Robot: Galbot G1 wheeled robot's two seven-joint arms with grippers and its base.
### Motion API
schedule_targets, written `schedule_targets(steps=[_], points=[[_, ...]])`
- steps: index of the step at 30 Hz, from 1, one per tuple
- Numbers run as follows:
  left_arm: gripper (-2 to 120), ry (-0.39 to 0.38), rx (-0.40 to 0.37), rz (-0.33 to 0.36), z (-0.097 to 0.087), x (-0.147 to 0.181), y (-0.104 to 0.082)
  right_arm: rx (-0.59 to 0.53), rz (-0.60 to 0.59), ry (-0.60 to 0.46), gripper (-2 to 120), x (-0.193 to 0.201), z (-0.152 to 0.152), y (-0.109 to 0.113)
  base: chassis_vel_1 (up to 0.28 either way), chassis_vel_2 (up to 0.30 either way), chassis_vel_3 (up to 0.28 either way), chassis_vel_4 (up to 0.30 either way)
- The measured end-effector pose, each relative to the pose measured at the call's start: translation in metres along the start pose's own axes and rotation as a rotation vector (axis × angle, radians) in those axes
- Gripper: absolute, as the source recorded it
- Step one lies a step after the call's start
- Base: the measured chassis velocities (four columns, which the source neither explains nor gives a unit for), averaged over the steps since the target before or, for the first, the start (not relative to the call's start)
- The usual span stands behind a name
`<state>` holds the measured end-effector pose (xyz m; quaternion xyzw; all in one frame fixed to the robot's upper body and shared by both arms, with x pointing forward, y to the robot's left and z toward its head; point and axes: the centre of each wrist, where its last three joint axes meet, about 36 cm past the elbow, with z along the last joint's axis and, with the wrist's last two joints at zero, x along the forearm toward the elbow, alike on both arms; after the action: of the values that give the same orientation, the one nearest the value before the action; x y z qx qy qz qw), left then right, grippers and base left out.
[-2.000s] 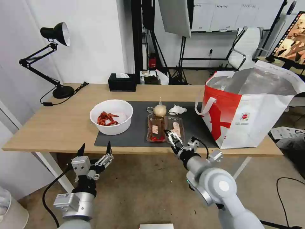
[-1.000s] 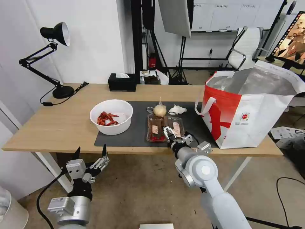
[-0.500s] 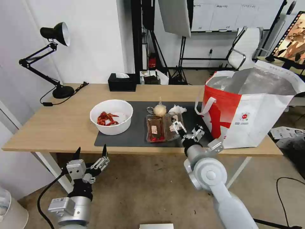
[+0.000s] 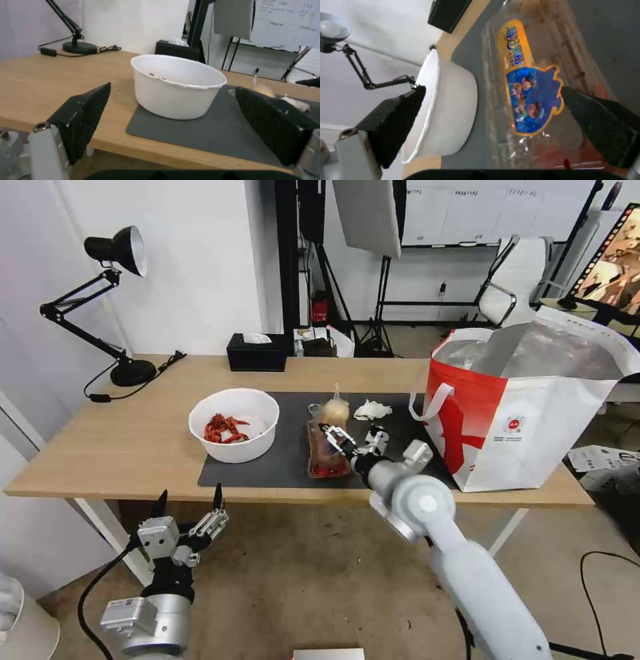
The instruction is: Pick up the trash from the table and place it into the takeout bag.
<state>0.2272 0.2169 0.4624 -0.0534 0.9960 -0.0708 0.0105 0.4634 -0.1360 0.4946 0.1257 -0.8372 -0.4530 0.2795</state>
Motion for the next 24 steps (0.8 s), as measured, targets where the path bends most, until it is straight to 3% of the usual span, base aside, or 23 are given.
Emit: schedule_targets(steps=[6, 10, 11, 13, 14, 17, 18, 19, 20, 21, 23, 24], points=[[100, -0.001, -0.010, 0.001, -0.001, -0.001, 0.002, -0.005, -0.004, 0.004, 100, 0.000, -0.001, 0.001, 0.000, 0.000, 0.000, 0.000], [100, -0.006, -0.011, 0.005, -0.004, -0.002, 0.004, 0.068, -0.091, -0.049, 100, 0.006, -0.018, 0.009, 0.000, 0.000, 0.000, 0.000], [100, -0.008, -0.009, 0.006, -0.005, -0.002, 0.004, 0.128, -0.118, -0.074, 100, 0.006, -0.025, 0.013, 0.000, 0.000, 0.000, 0.000], [100, -0.009, -0.005, 0.011, -0.006, -0.002, 0.004, 0.370, -0.153, -0.136, 96, -0.001, -0.038, 0.016, 0.000, 0.000, 0.000, 0.000], [100, -0.009, -0.005, 0.011, -0.006, -0.002, 0.004, 0.370, -0.153, -0.136, 96, -0.001, -0.038, 0.016, 0.000, 0.000, 0.000, 0.000], [100, -0.008, -0.002, 0.017, -0.007, -0.003, 0.003, 0.816, -0.193, -0.162, 82, -0.022, -0.066, 0.003, 0.000, 0.000, 0.000, 0.000], [100, -0.008, -0.002, 0.017, -0.007, -0.003, 0.003, 0.816, -0.193, -0.162, 82, -0.022, -0.066, 0.003, 0.000, 0.000, 0.000, 0.000], [100, -0.006, 0.002, 0.020, -0.007, -0.003, 0.003, 0.940, -0.197, -0.145, 77, -0.031, -0.078, -0.003, 0.000, 0.000, 0.000, 0.000], [100, -0.004, 0.005, 0.022, -0.007, -0.003, 0.003, 1.009, -0.198, -0.129, 73, -0.036, -0.085, -0.008, 0.000, 0.000, 0.000, 0.000], [100, -0.004, 0.005, 0.022, -0.007, -0.003, 0.003, 1.009, -0.198, -0.129, 73, -0.036, -0.085, -0.008, 0.000, 0.000, 0.000, 0.000], [100, 0.007, 0.015, 0.030, -0.008, -0.005, 0.003, 1.212, -0.225, -0.087, 62, -0.053, -0.105, -0.022, 0.000, 0.000, 0.000, 0.000], [100, 0.013, 0.019, 0.032, -0.008, -0.005, 0.003, 1.256, -0.236, -0.070, 57, -0.058, -0.109, -0.025, 0.000, 0.000, 0.000, 0.000]])
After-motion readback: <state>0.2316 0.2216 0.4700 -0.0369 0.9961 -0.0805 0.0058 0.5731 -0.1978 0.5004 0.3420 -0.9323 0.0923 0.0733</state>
